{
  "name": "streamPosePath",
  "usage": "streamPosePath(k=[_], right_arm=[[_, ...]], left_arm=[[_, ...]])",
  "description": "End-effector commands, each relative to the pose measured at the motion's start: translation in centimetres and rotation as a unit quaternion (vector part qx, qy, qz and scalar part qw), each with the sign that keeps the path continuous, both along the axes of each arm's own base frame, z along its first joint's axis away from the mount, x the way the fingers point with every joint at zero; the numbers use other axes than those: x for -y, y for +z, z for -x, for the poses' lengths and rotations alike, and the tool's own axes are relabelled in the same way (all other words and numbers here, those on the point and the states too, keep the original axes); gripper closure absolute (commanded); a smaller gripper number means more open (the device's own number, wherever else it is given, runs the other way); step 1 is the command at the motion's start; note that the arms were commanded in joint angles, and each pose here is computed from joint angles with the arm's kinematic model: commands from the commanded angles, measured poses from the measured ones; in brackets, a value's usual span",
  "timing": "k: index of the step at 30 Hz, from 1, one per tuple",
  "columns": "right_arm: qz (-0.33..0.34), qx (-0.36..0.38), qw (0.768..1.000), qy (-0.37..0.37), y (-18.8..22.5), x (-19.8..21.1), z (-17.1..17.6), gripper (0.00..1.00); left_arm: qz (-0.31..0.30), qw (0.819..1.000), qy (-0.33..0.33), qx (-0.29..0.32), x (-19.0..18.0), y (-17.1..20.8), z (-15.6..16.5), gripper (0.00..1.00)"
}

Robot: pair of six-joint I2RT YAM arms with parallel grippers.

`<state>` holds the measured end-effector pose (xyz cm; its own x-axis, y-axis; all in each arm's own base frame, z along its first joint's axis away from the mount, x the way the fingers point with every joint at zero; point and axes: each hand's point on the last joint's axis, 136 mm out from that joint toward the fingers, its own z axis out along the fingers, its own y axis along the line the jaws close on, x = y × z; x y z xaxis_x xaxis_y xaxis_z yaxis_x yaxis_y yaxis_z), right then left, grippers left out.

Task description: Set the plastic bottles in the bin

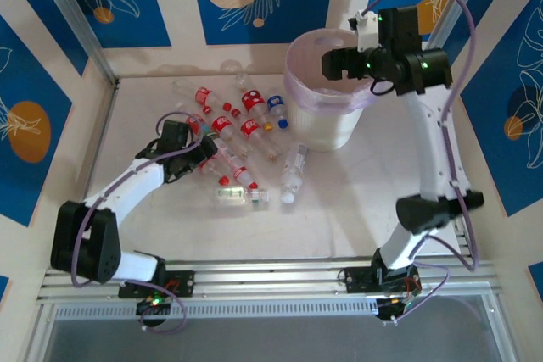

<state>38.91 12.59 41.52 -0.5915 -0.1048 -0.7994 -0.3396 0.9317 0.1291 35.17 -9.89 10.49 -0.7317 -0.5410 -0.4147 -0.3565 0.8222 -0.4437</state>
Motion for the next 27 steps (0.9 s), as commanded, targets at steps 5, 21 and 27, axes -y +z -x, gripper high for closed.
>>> streamPosePath(k=[5,21,27], right_arm=[[-0.050,-0.037,0.997,0.038,-2.2,-2.1,5.9,0.06],[-0.056,-0.098,0.993,0.022,-7.0,-1.1,10.9,0.06],[-0.057,-0.107,0.992,0.028,-7.6,-1.2,11.6,0.07]], left_arm=[[-0.021,0.997,0.072,0.030,-2.0,-0.4,-4.1,0.07],[-0.022,0.988,0.149,0.018,-4.7,-4.1,-6.6,0.22],[-0.017,0.988,0.150,0.004,-4.9,-5.4,-6.8,0.26]])
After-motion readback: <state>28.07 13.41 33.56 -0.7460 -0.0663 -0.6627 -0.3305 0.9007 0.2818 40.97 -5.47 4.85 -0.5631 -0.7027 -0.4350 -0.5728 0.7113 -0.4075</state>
